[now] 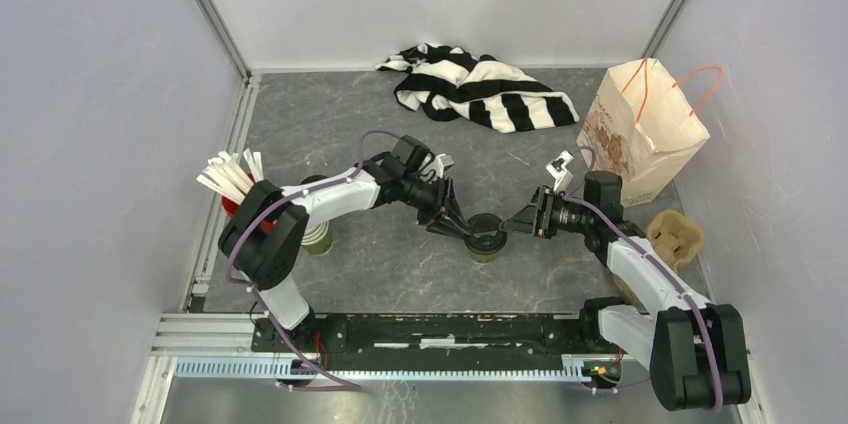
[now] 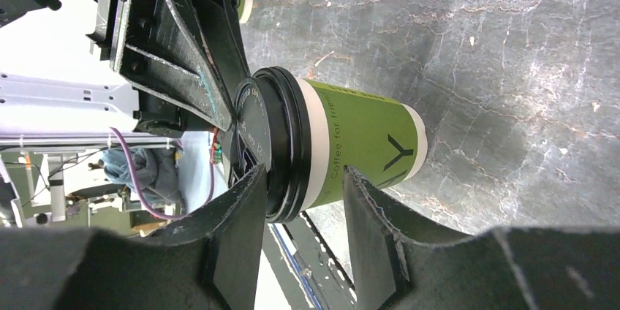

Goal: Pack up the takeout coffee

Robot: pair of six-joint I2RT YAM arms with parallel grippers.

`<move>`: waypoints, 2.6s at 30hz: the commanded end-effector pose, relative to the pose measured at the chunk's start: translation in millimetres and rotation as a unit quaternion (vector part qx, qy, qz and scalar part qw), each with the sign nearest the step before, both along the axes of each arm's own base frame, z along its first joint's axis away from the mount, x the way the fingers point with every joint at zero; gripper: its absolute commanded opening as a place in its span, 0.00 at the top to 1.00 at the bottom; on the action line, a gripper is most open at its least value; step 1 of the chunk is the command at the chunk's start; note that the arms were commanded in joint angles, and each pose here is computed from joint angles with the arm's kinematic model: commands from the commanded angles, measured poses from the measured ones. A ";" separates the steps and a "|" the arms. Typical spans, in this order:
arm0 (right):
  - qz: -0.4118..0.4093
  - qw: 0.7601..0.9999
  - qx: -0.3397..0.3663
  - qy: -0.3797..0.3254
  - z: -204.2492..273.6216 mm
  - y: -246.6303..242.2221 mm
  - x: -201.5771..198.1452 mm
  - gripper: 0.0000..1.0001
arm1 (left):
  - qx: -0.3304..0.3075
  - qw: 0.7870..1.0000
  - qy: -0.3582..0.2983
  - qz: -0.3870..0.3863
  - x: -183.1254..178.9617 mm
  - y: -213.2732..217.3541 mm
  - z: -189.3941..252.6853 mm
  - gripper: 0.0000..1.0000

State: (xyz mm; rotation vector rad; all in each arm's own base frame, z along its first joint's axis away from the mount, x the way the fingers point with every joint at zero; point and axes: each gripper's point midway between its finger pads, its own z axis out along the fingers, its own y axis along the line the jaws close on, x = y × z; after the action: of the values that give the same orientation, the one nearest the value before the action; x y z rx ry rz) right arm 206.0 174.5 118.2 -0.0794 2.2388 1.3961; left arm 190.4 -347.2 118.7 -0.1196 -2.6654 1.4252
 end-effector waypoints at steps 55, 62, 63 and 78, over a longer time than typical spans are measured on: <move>0.074 0.985 -0.150 -0.033 23.7 7.2 37.1 0.15 | 0.015 0.993 -0.115 0.024 -2.1 7.4 45.6 0.20; 0.046 0.997 -0.054 -0.006 13.4 1.6 -4.5 0.12 | -0.033 0.993 -0.112 -0.007 13.3 1.1 46.8 0.25; 0.045 0.998 -0.042 -0.007 12.5 3.1 -8.5 0.13 | -0.036 0.993 -0.108 -0.013 12.7 -0.3 45.0 0.29; 0.029 0.999 -0.008 -0.014 9.4 1.2 6.6 0.30 | -0.038 0.996 -0.076 -0.039 3.3 -1.2 22.5 0.43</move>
State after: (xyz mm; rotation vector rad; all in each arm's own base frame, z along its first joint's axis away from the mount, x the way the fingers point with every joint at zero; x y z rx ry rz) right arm 199.7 175.4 114.3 -0.1170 2.3134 1.3846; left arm 194.7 -343.6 136.3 -0.2476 -2.7208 1.4846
